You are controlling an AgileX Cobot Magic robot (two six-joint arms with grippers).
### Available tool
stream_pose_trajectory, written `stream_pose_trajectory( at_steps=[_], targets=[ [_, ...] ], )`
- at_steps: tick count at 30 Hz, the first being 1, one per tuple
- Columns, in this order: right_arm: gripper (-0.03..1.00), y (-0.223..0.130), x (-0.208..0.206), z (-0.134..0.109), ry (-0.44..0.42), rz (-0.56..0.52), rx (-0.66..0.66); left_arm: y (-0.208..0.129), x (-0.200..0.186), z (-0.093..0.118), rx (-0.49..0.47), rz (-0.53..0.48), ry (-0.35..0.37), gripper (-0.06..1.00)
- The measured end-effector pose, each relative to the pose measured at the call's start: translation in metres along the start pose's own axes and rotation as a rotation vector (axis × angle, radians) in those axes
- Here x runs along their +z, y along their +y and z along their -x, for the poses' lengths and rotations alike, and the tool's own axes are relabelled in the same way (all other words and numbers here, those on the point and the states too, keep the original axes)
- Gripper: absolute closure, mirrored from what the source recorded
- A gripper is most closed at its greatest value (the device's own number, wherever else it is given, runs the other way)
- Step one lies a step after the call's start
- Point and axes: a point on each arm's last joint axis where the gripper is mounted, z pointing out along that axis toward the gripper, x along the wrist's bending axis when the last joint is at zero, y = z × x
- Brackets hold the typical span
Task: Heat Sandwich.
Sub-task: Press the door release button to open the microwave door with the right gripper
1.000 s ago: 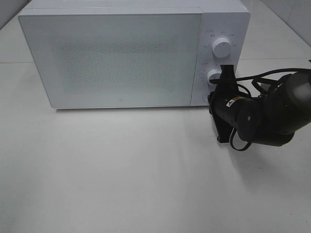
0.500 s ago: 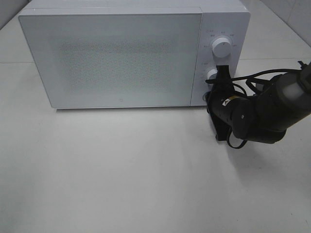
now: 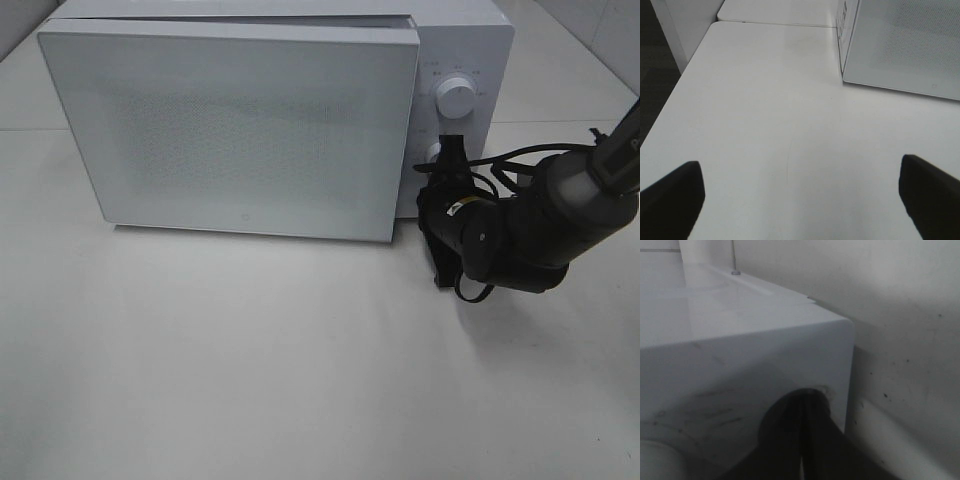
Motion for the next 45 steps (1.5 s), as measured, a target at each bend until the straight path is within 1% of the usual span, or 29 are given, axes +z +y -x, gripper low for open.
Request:
stream_pose_trajectory(
  at_steps=[36,41,45],
  targets=[
    [0.95,-0.0017,0.0008,-0.0006,-0.008,-0.009,0.001,0.0000,0.0000,0.0000,0.000,0.000,0.000,-0.05],
    [0.95,0.0003,-0.0006,0.0006,-0.007,-0.016,0.002,0.0000,0.0000,0.0000,0.000,0.000,0.000,-0.05],
    [0.95,0.0021,-0.0047,0.0001,-0.003,-0.034,-0.021,0.0000,0.0000,0.0000,0.000,0.000,0.000,-0.05]
  ],
)
